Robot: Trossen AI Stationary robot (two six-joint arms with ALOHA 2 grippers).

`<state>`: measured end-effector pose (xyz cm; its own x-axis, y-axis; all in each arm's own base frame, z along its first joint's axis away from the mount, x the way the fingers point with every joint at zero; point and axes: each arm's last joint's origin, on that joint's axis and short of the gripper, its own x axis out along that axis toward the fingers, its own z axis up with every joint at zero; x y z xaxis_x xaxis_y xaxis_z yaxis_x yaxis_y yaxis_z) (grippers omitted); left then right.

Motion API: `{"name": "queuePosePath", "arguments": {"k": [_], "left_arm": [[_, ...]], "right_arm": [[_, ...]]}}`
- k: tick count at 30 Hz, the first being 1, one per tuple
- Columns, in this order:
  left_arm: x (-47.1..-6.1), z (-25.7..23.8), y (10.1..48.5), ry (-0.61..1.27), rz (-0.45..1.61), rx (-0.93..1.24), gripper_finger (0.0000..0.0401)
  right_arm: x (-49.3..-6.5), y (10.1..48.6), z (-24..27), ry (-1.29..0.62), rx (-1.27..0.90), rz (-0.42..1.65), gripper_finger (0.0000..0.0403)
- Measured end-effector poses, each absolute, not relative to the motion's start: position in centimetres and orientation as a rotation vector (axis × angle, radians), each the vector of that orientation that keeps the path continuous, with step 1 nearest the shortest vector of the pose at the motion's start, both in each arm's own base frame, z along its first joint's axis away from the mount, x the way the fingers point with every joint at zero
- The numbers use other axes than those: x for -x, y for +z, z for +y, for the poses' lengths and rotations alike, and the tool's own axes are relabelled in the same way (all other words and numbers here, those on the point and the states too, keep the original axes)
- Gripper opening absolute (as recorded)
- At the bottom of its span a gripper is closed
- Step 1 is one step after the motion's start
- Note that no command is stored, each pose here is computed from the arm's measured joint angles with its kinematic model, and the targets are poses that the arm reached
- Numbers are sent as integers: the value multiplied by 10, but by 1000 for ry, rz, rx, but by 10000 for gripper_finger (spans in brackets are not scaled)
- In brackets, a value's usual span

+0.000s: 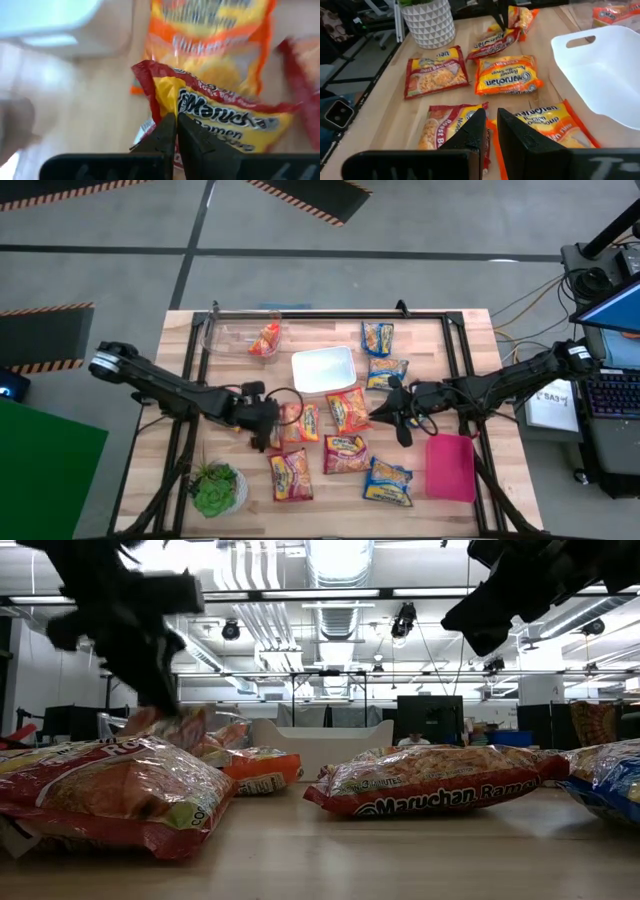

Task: Sort Maruchan noodles
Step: Put the red noodle pack into the pink bin

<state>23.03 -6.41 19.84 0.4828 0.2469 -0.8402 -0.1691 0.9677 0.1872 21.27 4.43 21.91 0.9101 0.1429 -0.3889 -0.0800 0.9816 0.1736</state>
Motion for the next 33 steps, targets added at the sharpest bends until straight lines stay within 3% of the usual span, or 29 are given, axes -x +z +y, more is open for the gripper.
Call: {"name": "queuePosePath", "arguments": {"k": [14,19,26,33], "left_arm": [[-232,-69,252,321,591,-153,0],[-233,-71,252,254,609,-166,0],[-237,-71,240,299,641,21,6],[-247,-75,219,352,704,95,73]], "right_arm": [[-213,220,44,111,-172,407,36],[-213,220,44,109,-183,408,36],[-213,220,44,108,-188,409,36],[-213,219,44,108,-187,410,36]]}}
